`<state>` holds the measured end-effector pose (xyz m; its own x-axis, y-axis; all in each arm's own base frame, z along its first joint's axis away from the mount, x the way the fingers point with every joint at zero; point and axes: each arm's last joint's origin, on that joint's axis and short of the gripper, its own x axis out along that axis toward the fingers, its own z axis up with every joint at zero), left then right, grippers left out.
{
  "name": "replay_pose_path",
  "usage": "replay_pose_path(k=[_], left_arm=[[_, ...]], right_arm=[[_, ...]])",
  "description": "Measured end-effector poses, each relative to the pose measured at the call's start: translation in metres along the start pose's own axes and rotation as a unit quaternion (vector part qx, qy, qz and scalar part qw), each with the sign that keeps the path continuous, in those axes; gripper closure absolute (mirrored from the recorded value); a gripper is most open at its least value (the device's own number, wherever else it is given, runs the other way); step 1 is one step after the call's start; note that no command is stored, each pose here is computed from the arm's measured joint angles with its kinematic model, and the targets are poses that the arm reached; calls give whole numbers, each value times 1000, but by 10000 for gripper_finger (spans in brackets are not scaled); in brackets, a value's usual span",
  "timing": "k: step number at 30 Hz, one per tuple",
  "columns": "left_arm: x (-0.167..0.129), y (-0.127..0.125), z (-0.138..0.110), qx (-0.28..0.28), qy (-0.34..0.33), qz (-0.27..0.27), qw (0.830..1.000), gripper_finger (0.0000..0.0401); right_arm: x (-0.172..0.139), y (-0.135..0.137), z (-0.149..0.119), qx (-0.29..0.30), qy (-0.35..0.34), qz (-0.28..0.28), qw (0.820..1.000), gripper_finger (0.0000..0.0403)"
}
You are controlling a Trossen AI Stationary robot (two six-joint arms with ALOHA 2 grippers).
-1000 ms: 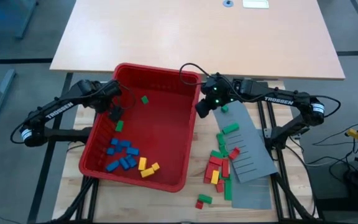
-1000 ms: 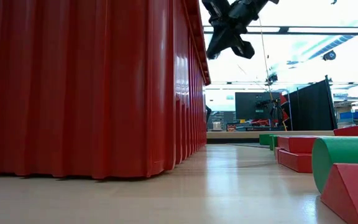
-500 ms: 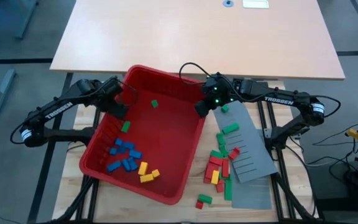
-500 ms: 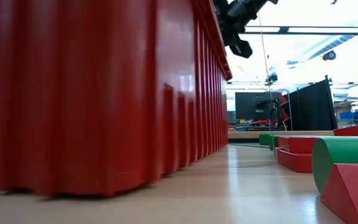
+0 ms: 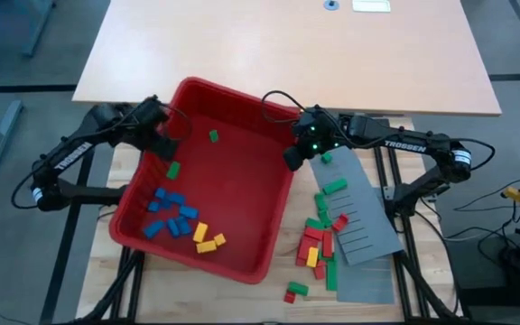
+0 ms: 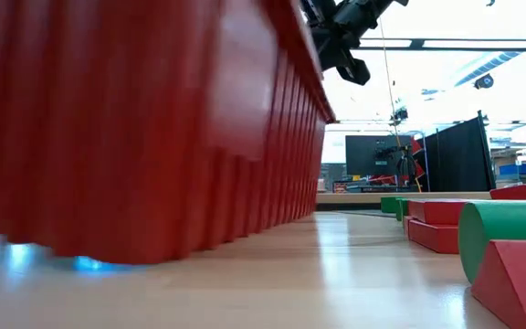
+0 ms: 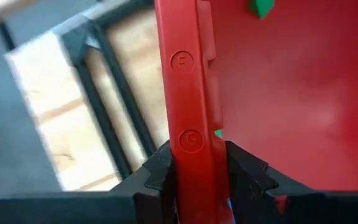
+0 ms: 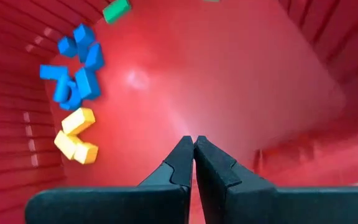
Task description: Sort blocks
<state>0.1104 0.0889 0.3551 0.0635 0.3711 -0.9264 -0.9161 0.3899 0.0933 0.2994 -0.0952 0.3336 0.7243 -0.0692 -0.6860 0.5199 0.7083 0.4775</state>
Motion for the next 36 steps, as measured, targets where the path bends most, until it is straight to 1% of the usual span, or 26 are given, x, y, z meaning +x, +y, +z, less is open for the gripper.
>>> replay_pose_path(k=[1,4,6,8,18,23,27,36], left_arm=[[-6,2,1,-1,-8,9,1000,313],[-21,5,6,-11,-17,14,1000,314],[-29,5,11,-19,-35,5,999,314],[-34,5,13,-21,-38,-1,999,315],[-37,-3,27,1,-34,-7,999,316],[-48,-4,33,6,-42,-31,999,317],[-57,-5,38,3,-69,-52,996,318],[-61,-4,38,8,-77,-43,996,318]], right_arm=[[0,0,0,0,0,0,1000,403],[0,1,1,-1,-5,3,1000,403],[0,1,2,-3,-11,6,1000,403],[0,2,2,-4,-13,7,1000,403],[1,5,2,-3,-19,12,1000,403],[1,5,2,-2,-20,12,1000,403],[1,5,2,3,-20,12,1000,403],[1,5,3,3,-25,5,1000,403]])
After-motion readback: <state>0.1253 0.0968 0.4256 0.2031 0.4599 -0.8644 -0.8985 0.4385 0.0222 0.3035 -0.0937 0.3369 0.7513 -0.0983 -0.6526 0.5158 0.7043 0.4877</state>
